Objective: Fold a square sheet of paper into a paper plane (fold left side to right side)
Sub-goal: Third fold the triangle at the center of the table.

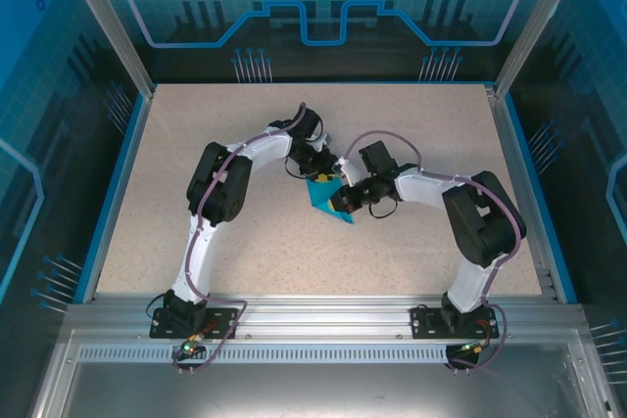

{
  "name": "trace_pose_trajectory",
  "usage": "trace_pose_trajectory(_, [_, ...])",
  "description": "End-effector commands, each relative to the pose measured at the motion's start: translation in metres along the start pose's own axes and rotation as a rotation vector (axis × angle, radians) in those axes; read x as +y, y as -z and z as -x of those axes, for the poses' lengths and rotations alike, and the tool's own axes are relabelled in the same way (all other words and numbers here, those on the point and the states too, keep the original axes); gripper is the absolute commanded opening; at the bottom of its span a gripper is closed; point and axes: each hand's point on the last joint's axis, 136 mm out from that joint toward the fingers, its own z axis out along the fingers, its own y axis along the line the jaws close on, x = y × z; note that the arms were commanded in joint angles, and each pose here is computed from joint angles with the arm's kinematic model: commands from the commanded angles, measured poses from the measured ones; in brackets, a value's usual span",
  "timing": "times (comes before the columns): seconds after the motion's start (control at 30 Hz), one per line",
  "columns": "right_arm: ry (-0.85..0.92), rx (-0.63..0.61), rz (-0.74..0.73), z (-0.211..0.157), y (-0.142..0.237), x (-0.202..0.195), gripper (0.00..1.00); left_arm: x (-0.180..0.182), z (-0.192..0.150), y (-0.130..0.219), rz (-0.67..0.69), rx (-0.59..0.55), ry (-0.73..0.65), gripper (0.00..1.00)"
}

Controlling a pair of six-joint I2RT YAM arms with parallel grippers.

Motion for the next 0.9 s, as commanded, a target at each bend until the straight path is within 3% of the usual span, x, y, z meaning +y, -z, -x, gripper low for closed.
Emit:
trace_pose_trajectory(0.0, [-0.061, 0.021, 0.007, 0.002, -0.001, -0.01, 0.03, 0.021, -0.019, -0.016, 0.082, 0.068, 0.019, 0.36])
trace_pose_trajectory(0.87, [-0.182, 0.069, -0.059, -0.007, -0.006, -0.045, 0.04, 0.021, -0.018, -0.017, 0.085, 0.067, 0.013, 0.36])
